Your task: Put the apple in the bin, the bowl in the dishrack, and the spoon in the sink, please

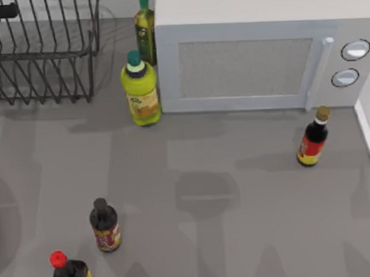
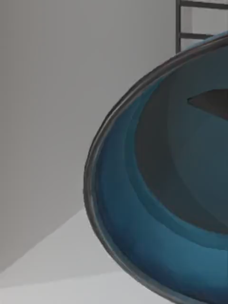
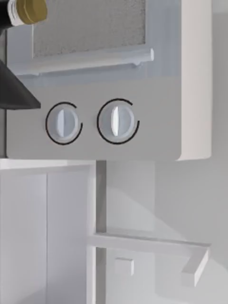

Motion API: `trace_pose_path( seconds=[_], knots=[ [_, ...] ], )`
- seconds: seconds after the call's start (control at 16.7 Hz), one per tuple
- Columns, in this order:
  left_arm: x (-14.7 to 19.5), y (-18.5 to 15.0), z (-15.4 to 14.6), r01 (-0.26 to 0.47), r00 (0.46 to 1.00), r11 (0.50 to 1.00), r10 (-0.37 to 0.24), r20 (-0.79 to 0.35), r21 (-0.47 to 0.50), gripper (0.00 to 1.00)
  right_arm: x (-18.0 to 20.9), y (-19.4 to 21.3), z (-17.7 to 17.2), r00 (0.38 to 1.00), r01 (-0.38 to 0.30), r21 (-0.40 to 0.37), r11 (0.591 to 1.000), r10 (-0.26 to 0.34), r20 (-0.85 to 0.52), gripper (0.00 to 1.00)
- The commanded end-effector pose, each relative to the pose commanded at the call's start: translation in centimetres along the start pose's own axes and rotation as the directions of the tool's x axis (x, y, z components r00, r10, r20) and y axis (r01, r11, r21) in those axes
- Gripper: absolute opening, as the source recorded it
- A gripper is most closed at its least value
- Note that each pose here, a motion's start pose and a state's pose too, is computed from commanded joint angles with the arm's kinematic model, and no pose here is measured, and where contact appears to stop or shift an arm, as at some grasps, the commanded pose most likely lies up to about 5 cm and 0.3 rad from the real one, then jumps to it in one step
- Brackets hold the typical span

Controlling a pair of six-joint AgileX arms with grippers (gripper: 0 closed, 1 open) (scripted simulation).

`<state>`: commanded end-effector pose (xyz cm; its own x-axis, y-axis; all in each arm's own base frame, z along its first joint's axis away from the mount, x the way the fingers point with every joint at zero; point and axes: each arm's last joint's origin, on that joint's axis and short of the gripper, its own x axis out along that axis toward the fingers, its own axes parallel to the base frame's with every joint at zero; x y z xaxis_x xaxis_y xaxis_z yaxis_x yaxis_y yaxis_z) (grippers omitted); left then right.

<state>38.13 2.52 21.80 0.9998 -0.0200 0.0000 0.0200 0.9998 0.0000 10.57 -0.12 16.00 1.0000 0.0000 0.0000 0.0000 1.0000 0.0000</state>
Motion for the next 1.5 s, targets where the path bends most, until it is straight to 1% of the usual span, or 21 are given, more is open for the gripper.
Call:
trace_pose_path(
  seconds=[0.24,0.3,0.84,1.02,1.26,1.5],
  knots=[
    [0.0,0.0,0.0,0.0,1.0,1.0,0.0,0.0,0.0,0.98,0.0,0.0,0.0,1.0,0.0,0.0,1.0,0.0,0.0,1.0],
    [0.0,0.0,0.0,0.0,1.0,1.0,0.0,0.0,0.0,1.0,0.0,0.0,0.0,1.0,0.0,0.0,1.0,0.0,0.0,1.0],
    [0.0,0.1,0.0,-0.002,1.0,1.0,0.002,0.0,0.0,1.0,0.0,0.0,0.0,1.0,0.0,0.0,1.0,0.0,0.0,1.0],
    [-0.9,-0.1,1.1,-0.001,1.0,1.0,0.001,0.019,-0.002,1.0,0.0,0.0,0.0,1.0,0.0,0.0,1.0,0.0,0.0,1.0],
    [-4.3,-0.7,2.9,0.003,1.0,1.0,-0.003,0.011,-0.009,1.0,0.0,0.0,0.0,1.0,0.0,0.0,1.0,0.0,0.0,1.0],
    [-9.6,-1.6,4.2,0.009,1.0,1.0,-0.009,-0.01,-0.009,1.0,0.0,0.0,0.0,1.0,0.0,0.0,1.0,0.0,0.0,1.0]
  ],
)
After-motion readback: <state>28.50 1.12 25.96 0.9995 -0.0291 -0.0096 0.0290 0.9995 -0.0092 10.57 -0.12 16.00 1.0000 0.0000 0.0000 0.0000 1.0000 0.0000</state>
